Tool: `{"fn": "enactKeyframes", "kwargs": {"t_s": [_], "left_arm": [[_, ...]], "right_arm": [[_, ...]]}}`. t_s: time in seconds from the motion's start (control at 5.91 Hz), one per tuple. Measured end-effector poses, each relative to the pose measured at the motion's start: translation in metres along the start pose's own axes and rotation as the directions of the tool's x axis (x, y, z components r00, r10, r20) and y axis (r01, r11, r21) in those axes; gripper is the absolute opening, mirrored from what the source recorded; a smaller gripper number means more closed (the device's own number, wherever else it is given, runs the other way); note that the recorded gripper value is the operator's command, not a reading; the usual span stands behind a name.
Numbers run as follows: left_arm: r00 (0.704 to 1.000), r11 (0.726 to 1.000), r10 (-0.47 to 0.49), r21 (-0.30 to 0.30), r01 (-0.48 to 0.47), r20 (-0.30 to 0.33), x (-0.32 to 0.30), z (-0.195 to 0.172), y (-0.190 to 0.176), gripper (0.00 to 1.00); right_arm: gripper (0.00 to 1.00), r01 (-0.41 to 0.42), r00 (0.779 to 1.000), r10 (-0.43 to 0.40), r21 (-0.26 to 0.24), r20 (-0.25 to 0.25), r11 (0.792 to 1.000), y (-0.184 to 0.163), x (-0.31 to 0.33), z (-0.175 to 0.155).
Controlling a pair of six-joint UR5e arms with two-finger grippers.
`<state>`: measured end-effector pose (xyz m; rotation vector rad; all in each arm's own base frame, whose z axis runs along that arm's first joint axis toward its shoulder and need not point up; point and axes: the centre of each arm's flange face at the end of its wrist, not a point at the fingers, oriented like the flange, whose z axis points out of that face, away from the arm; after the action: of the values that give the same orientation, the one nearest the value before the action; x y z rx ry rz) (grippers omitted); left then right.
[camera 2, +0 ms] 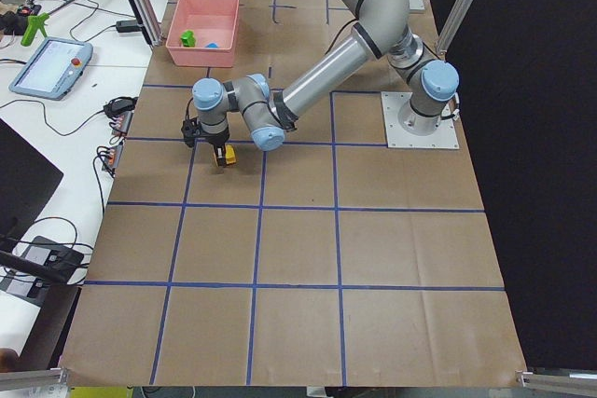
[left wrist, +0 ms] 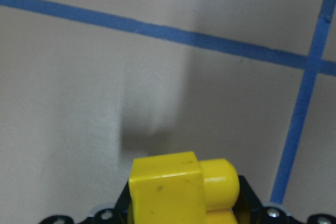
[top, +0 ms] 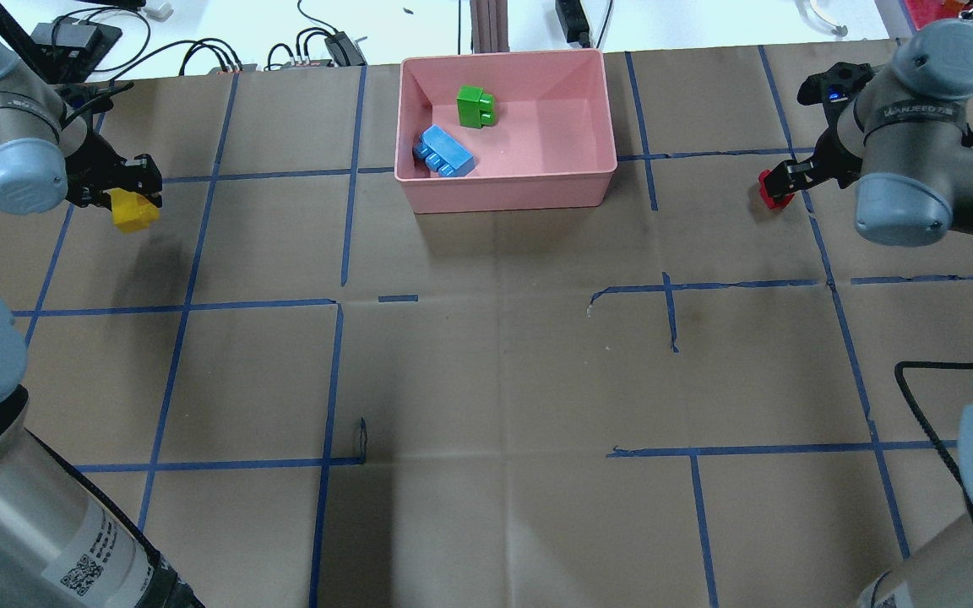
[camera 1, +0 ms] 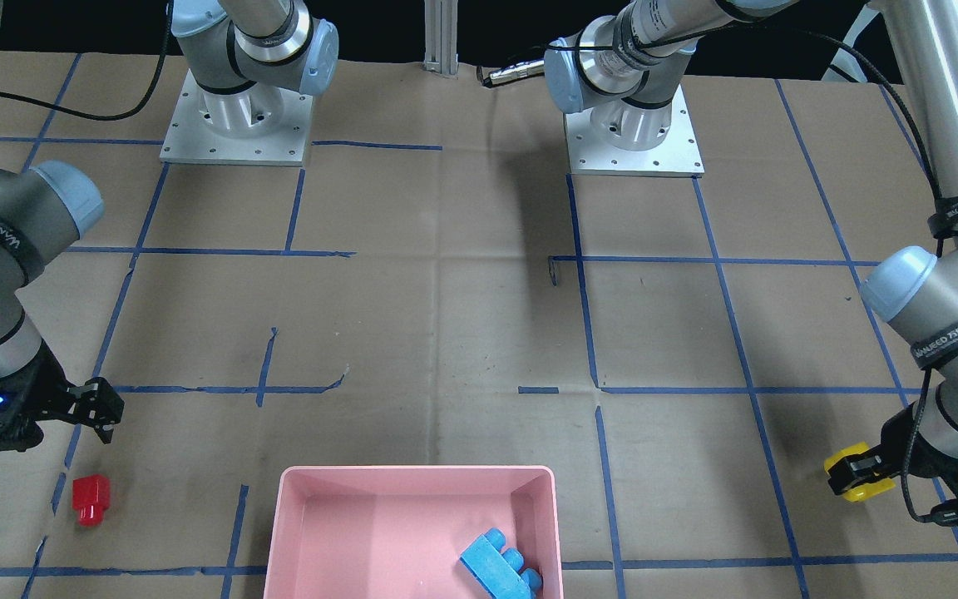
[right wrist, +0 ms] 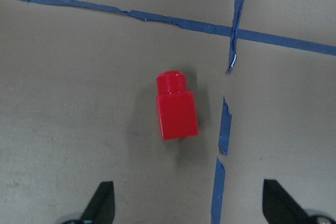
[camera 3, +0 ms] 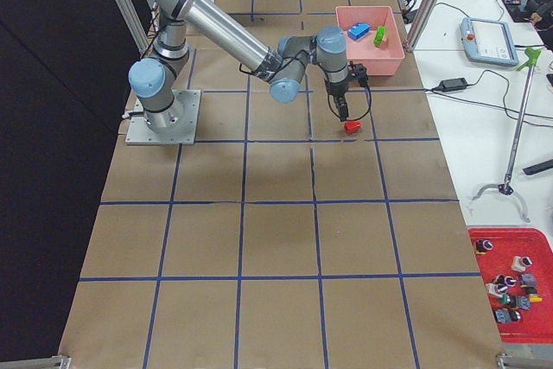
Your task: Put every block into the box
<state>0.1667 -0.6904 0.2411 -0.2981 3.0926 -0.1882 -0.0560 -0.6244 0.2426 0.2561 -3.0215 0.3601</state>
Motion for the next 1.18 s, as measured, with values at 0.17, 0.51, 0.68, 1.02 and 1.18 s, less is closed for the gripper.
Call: {"fn": "enactKeyframes", "kwargs": {"t_s": [0.17,0.51,0.68,1.02,1.18], "left_arm": [[0.999,0.999,0.033,0.022,-0.033,-0.001,0.022,-0.030,-0.008,0.09],[0.995,0.994,0.102,0.050,-0.101,-0.019,0.111,-0.093,-0.039,0.09],[0.995,0.994,0.097,0.055,-0.095,-0.035,0.177,-0.116,-0.042,0.09],[0.996,0.998,0.004,0.058,0.001,-0.085,0.329,-0.132,-0.014,0.09],[0.994,0.997,-0.035,0.060,0.041,-0.106,0.390,-0.127,-0.005,0.11]], "right_arm": [[1.00,0.023,1.000,-0.023,-0.009,0.008,1.000,-0.010,0.004,0.017],[1.00,0.041,0.997,-0.042,0.025,0.070,0.999,-0.026,0.001,0.040],[1.00,0.044,0.994,-0.049,0.055,0.097,0.997,-0.035,0.001,0.047],[1.00,0.078,0.991,-0.084,0.066,0.103,0.995,-0.041,0.003,0.058],[1.00,0.088,0.990,-0.093,0.055,0.104,0.995,-0.039,0.003,0.063]]}}
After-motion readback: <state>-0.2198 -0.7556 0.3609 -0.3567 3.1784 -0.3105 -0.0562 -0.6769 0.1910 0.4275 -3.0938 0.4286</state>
